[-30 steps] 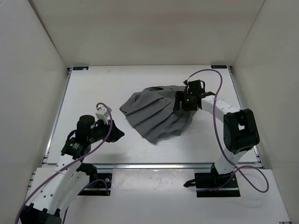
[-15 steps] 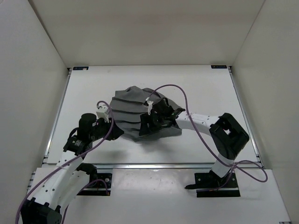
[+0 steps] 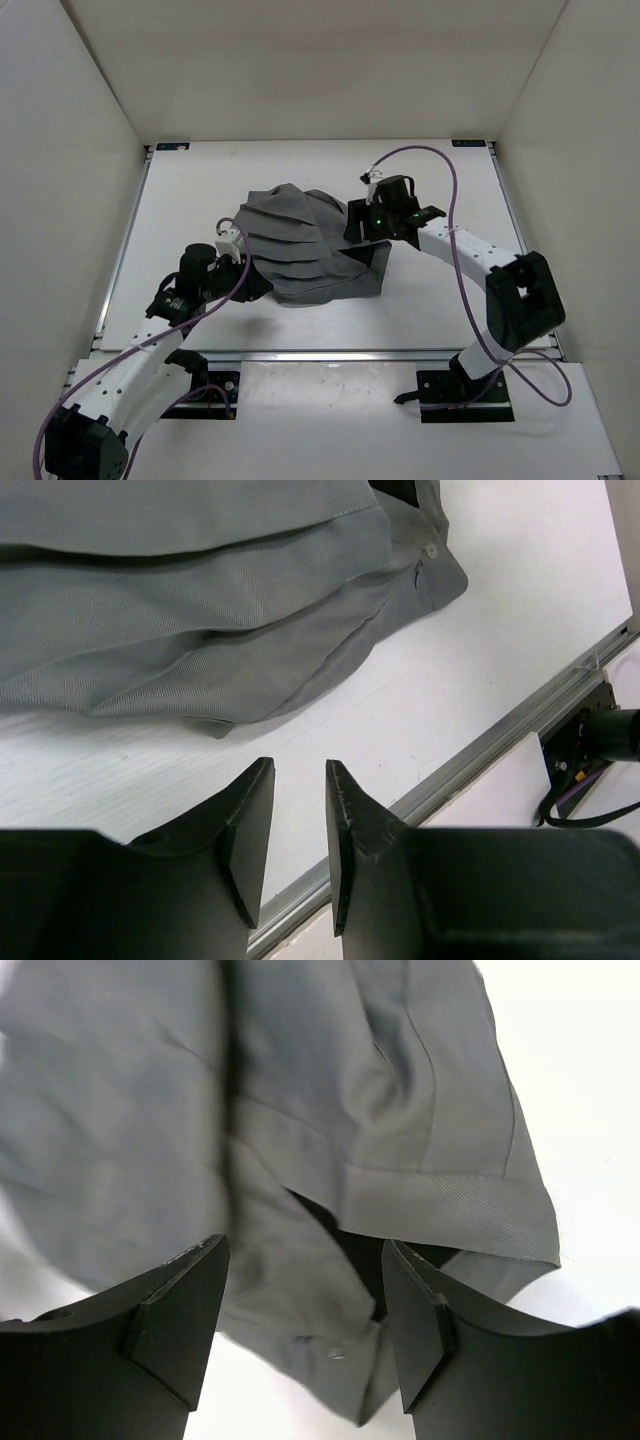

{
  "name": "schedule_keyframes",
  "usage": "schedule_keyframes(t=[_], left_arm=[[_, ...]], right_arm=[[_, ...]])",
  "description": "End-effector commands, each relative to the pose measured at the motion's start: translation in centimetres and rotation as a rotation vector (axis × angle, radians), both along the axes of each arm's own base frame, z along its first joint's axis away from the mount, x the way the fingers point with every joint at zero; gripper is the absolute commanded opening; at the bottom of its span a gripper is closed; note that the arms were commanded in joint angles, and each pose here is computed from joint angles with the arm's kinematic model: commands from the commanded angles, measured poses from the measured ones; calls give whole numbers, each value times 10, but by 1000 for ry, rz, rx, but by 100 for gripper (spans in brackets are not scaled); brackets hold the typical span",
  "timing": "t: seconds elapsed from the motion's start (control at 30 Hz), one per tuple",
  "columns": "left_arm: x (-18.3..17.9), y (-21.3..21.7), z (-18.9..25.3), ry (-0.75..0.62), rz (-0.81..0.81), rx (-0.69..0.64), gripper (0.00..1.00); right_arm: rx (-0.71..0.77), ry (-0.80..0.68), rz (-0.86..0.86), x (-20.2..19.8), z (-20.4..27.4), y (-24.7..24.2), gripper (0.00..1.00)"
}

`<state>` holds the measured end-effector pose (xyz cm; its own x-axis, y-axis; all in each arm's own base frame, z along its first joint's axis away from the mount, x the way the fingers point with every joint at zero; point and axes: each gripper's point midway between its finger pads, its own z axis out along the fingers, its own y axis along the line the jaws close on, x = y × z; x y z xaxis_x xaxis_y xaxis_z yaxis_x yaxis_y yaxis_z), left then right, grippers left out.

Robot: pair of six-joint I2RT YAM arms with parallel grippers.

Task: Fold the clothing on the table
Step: Flatten the skirt out

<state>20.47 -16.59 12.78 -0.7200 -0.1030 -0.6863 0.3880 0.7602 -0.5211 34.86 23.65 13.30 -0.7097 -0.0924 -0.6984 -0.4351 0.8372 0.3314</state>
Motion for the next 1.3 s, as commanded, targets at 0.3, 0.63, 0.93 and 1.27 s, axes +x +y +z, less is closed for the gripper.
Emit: schedule_keyframes(t=[0.3,0.63,0.93,1.27], left_arm=[[3,0,8,-27,13,-46,39],[4,-1,-2,-16,11,-15,33],[0,-14,-9,13,-30,-22,45],[1,-47,-3,57,-11,-166,55]], right_arm=[[-305,20,-36,37,-63,-2,64],[-229,31,41,25,-21,27,0],[387,-91,299,-43,149,71,0],[437,-147,160,-44,162,35,0]])
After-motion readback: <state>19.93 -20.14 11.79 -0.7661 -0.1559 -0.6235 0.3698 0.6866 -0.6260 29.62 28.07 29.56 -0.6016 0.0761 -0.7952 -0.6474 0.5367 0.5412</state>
